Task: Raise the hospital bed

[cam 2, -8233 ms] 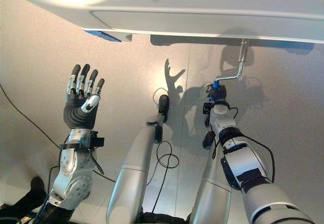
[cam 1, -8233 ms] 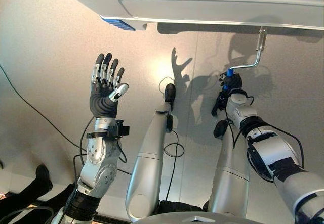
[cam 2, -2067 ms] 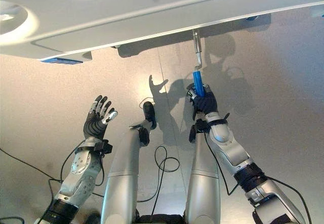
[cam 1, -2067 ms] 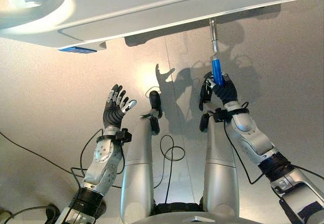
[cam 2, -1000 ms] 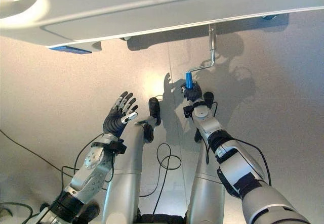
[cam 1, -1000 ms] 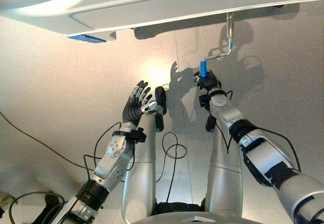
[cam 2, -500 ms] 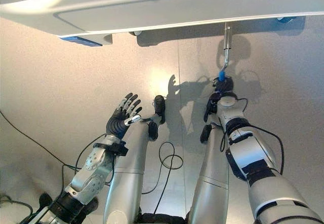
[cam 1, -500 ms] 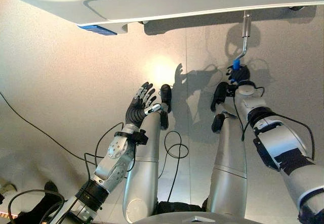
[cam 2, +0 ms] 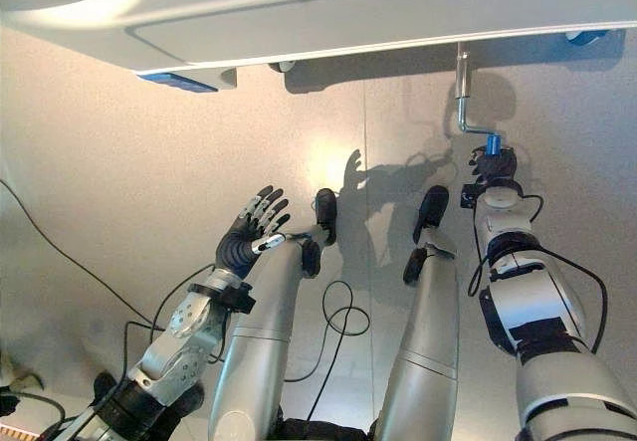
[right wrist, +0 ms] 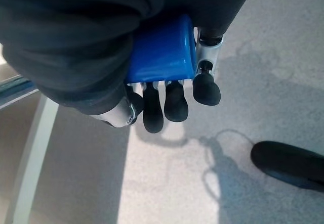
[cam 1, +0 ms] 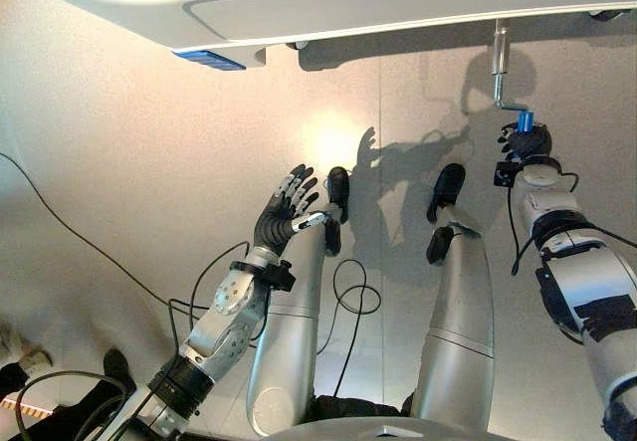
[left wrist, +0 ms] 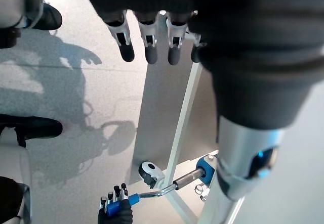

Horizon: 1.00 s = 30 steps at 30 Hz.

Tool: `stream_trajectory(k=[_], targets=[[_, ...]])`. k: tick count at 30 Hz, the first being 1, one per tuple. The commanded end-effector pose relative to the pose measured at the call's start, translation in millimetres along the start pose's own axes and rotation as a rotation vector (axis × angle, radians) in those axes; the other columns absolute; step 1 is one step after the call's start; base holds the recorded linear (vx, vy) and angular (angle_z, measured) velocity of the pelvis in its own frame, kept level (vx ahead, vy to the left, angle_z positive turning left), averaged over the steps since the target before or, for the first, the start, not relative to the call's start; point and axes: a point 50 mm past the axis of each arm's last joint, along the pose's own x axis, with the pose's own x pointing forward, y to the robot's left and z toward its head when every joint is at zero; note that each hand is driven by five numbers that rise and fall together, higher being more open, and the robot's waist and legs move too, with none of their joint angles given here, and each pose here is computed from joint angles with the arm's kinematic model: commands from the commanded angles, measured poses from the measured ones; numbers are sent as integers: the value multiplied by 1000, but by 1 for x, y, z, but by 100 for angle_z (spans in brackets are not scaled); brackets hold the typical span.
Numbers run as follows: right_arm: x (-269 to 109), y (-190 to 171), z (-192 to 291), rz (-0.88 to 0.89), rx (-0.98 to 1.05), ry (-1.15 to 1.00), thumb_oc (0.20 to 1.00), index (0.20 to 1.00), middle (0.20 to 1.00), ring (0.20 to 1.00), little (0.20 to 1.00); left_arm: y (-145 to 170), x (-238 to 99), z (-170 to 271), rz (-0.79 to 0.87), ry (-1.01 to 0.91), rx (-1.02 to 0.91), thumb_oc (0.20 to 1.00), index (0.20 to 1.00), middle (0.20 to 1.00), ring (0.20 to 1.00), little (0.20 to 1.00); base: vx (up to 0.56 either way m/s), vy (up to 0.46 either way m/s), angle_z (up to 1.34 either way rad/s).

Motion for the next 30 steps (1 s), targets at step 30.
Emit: stream_trajectory(k=[30], targets=[[-147,0,92,402,480,-883,200,200,200,200,200,13,-30,36,107,-153,-31,1000,1000,1000,1000,1000,2,-8,-3]])
